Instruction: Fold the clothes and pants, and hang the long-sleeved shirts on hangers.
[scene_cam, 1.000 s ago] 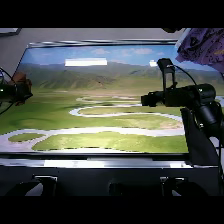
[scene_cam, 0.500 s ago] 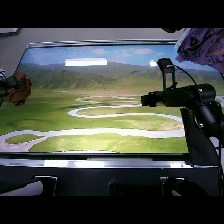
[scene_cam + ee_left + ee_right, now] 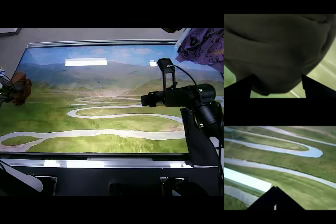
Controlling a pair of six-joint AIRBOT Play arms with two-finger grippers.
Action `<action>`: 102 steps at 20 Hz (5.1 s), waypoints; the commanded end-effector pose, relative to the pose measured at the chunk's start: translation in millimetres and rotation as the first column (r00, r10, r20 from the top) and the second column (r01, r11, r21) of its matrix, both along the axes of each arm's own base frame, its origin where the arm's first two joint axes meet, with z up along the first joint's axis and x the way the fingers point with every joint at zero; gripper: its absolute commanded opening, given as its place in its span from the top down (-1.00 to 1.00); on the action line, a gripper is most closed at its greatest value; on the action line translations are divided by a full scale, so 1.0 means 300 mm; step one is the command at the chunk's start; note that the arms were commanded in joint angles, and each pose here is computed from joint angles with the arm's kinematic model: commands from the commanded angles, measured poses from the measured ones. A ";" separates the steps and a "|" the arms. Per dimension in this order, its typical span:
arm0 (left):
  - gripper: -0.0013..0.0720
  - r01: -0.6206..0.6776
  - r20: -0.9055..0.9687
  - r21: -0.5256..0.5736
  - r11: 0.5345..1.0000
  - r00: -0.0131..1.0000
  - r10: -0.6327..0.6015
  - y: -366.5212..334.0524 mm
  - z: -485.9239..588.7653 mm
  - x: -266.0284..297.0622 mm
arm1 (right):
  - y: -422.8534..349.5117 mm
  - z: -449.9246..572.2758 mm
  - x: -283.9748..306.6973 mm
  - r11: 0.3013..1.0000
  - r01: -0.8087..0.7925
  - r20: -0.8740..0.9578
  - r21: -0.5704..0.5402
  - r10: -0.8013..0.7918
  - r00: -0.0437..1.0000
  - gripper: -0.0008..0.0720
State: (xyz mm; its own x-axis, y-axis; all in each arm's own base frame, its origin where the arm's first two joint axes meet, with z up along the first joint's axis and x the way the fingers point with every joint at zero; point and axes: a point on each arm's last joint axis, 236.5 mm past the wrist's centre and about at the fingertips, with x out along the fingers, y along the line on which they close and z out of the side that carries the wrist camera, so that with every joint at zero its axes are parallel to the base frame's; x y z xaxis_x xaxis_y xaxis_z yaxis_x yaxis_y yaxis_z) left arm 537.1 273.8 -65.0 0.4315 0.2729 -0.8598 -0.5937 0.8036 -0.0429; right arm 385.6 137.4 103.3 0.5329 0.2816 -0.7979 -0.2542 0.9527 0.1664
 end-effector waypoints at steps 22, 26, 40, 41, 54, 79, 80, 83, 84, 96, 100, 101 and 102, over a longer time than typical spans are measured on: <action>0.93 0.563 0.047 -0.360 0.744 0.807 -0.589 -1.443 0.535 -0.484 | 0.001 0.001 -0.001 1.000 -0.001 0.000 0.000 0.001 1.000 0.90; 0.93 0.583 -0.003 -0.456 0.672 0.755 -0.656 -1.775 0.349 -0.764 | 0.002 0.001 -0.001 1.000 -0.001 0.000 0.000 0.001 1.000 0.90; -0.73 0.652 0.089 -0.387 0.652 0.730 -0.678 -1.666 0.491 -0.727 | 0.029 0.034 0.032 0.998 0.024 0.042 0.064 -0.027 0.999 0.90; -0.72 0.645 0.116 -0.372 0.667 0.746 -0.656 -1.625 0.526 -0.688 | 0.028 0.028 0.025 0.997 0.037 0.026 0.072 -0.039 0.999 0.88; -0.71 0.538 0.128 -0.366 0.759 0.837 -0.532 -1.445 0.536 -0.575 | 0.249 -0.578 -0.267 0.871 0.224 -0.553 0.437 0.064 0.831 -0.32; -0.58 0.391 0.012 -0.728 0.562 0.828 -0.561 -1.753 -0.130 -0.463 | 0.303 -0.536 -0.317 0.902 0.143 -0.517 0.407 0.099 0.850 0.91; 0.10 0.387 0.002 -0.731 0.563 0.825 -0.564 -1.758 -0.144 -0.470 | 0.303 -0.530 -0.315 0.901 0.144 -0.513 0.409 0.096 0.853 0.91; 0.91 0.422 0.046 -0.716 0.555 0.823 -0.567 -1.760 -0.100 -0.437 | 0.294 -0.481 -0.293 0.903 0.121 -0.457 0.412 0.090 0.885 0.91; 0.92 0.453 0.088 -0.699 0.554 0.823 -0.561 -1.745 -0.043 -0.399 | 0.274 -0.451 -0.269 0.914 0.108 -0.421 0.392 0.074 0.904 0.91; 0.92 0.526 0.630 0.117 0.842 0.616 -0.472 -1.099 1.489 -0.518 | -0.096 0.912 -0.117 0.997 0.017 0.549 0.073 -0.054 0.834 0.91; 0.92 0.317 0.683 0.174 0.932 0.643 -0.346 -0.909 1.649 -0.886 | -0.239 1.171 -0.372 0.993 0.076 0.714 0.089 -0.116 0.691 0.91; 0.92 0.263 0.706 0.181 0.948 0.636 -0.312 -0.866 1.681 -0.966 | -0.275 1.207 -0.422 0.989 0.100 0.737 0.106 -0.146 0.660 0.91; 0.92 0.226 0.729 0.178 0.958 0.624 -0.283 -0.840 1.705 -1.023 | -0.311 1.231 -0.460 0.983 0.129 0.751 0.128 -0.181 0.636 0.91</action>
State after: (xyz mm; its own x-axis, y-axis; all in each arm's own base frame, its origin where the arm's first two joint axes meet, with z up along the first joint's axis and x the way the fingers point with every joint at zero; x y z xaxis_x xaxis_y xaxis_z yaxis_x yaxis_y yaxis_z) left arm 299.5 -22.6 421.5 0.9570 -0.0767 -0.2797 -0.0120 0.9530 -0.3026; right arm 294.0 82.3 433.4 0.9433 0.2634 -0.2017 -0.2591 0.9646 0.0481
